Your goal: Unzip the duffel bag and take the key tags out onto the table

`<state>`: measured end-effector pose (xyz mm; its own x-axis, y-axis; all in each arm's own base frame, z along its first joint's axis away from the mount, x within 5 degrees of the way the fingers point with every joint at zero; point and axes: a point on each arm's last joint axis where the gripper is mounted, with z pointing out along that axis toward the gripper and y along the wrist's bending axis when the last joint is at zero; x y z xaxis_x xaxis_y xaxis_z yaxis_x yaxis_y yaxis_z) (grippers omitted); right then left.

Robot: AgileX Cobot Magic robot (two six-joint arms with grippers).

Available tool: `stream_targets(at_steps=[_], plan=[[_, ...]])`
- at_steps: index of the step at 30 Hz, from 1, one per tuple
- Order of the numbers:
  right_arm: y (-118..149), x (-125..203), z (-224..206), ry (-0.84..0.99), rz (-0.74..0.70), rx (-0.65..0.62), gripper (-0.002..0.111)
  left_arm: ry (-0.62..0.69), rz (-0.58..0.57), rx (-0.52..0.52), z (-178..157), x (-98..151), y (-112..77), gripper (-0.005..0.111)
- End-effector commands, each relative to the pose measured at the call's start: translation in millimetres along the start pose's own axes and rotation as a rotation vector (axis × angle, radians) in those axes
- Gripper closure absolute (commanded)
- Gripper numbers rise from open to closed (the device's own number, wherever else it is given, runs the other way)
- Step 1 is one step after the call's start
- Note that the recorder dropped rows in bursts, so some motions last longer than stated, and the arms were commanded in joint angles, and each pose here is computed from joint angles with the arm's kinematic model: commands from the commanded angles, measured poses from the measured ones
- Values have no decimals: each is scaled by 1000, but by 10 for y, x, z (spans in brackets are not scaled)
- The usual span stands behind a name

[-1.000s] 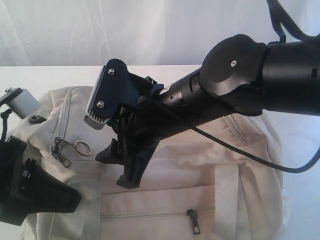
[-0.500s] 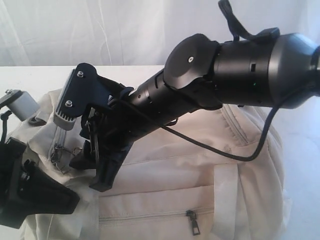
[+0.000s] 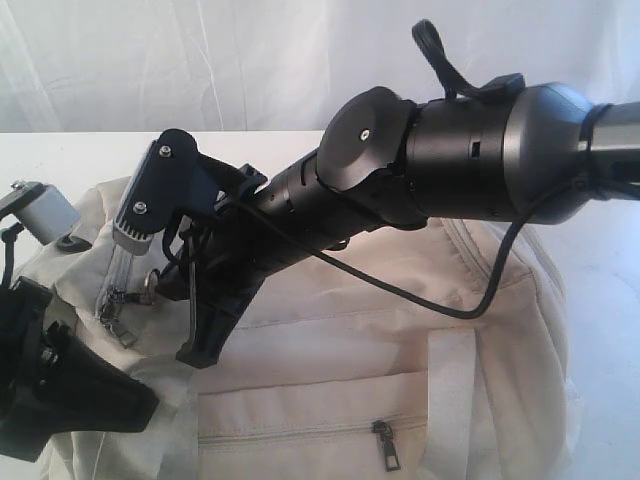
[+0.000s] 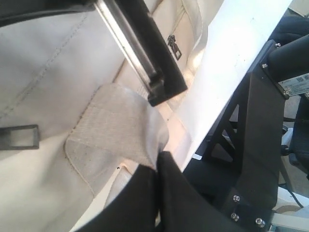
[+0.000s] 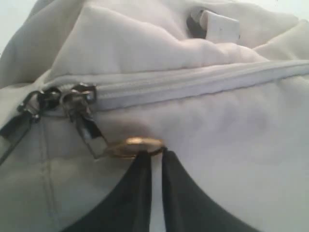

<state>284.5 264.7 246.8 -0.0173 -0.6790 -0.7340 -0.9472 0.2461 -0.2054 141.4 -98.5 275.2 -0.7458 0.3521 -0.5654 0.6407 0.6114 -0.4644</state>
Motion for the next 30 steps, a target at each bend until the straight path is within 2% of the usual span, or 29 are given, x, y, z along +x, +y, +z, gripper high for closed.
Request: stream_targets(at_steps=[1,11,13,17,19,30], plan=[[-7,1,5,0,-2,4,108,3,12,33,-28,-2,-60,107],[-2,-84,-143,-23,-30,16,106,6,14,30,-28,1,-57,107],[14,-91,-166,-20,-57,2,98,6,14,30,-28,1,-57,107],[77,-59,-141,-4,-173,-72,61,6,14,30,-28,1,-57,107],[93,-38,-116,1,-226,-95,52,6,14,30,-28,1,-57,107],[103,-19,-61,-3,-225,-109,56,-3,14,23,-28,-7,-50,107]])
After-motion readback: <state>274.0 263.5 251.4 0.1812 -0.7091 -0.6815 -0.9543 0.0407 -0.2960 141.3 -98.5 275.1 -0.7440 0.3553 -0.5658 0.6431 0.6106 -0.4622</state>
